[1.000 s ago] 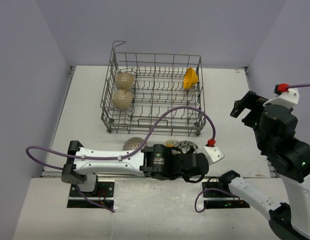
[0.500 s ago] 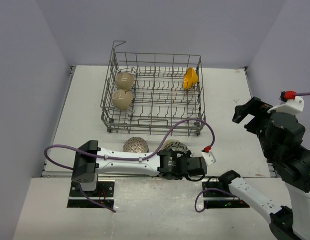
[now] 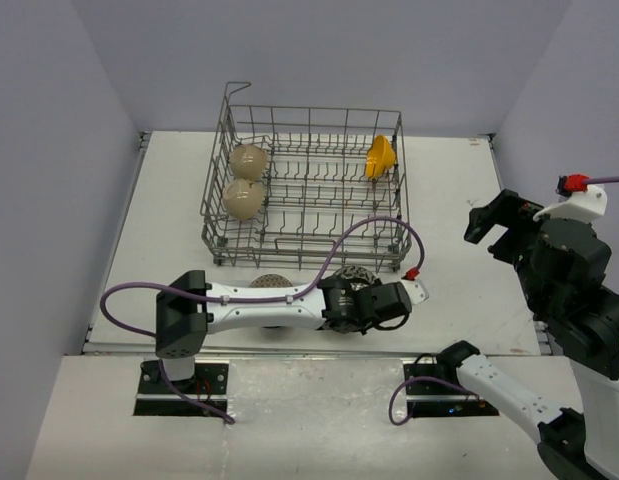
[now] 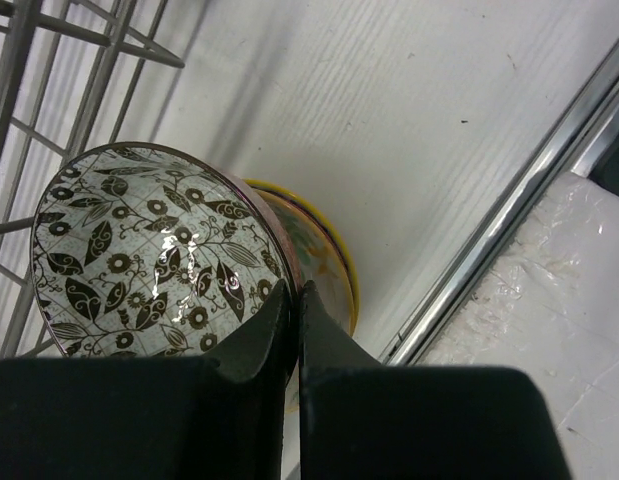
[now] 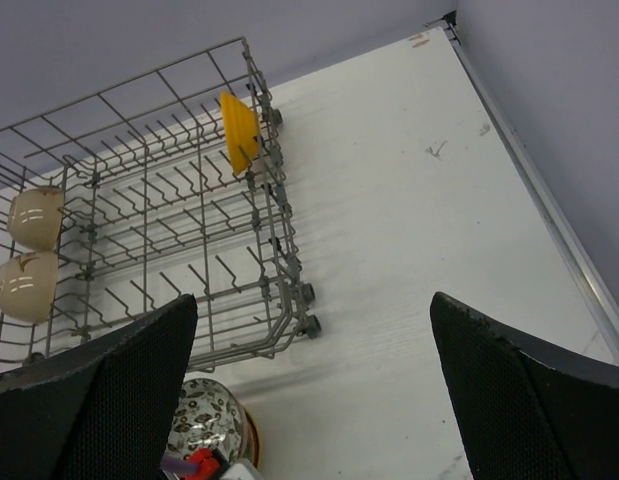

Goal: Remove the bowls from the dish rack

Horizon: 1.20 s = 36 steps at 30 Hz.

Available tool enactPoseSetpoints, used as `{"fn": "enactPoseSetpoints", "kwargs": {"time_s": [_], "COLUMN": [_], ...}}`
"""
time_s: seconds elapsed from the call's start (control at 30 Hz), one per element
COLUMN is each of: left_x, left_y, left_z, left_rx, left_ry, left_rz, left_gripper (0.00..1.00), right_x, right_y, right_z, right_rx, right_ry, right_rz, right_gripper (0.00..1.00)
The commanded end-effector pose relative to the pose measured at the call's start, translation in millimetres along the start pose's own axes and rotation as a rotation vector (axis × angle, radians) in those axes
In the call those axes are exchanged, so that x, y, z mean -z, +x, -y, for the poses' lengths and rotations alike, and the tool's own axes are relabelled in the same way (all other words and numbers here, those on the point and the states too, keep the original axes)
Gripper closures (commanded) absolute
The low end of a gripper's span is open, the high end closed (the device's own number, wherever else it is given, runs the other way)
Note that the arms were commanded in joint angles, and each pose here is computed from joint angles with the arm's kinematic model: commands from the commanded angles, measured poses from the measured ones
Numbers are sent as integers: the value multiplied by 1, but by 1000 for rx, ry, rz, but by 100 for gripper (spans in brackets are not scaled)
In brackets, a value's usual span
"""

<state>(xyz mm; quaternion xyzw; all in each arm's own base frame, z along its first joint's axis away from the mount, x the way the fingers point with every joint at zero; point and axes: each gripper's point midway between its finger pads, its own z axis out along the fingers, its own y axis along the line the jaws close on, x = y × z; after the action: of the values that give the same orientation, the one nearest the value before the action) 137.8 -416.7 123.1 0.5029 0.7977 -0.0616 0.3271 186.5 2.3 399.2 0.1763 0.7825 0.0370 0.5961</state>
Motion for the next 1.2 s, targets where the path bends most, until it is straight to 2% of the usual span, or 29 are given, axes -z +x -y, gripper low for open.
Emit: {"fn": "enactPoseSetpoints", "kwargs": {"time_s": [0.0,0.13,0.5,0.53,0.57,0.6,0.67,0.73,0.87,1.03,1.13,1.17], "left_x": [1,1,0,1,3,4,9,15,27,39,55,66], "left_y": [-5,12,24,24,25,24,23,17,7,7,-1,-15], "left_z": [6,6,4,4,3,-1,0,0,5,2,3,3], "left_rx": [-27,-43,-24,-19,-18,-18,-25,-17,-13,-13,17,41], "left_ry": [26,16,-5,-10,-16,-34,-42,-39,-18,-24,9,25], "left_rz": [31,-28,-55,-55,-55,-56,-55,-48,-24,-64,-53,-17], "left_gripper": [100,100,100,96,74,62,53,47,45,42,31,20], "right_x": [4,4,-6,-5,-7,-7,-10,-12,-17,-29,-43,-53], "right_y": [-16,-14,-6,-7,-6,-7,-4,-3,-3,6,15,22], "right_z": [3,3,-10,-11,-12,-14,-16,-20,-26,-38,-51,-59], "right_rx": [24,24,36,36,36,36,38,36,44,65,92,113], "right_ry": [15,15,-25,-31,-30,-34,-39,-51,-62,-80,-97,-102], "right_rz": [38,34,2,4,3,2,-8,-12,-16,-49,-101,-142], "right_gripper": [1,1,1,1,1,1,1,1,1,1,1,1]}}
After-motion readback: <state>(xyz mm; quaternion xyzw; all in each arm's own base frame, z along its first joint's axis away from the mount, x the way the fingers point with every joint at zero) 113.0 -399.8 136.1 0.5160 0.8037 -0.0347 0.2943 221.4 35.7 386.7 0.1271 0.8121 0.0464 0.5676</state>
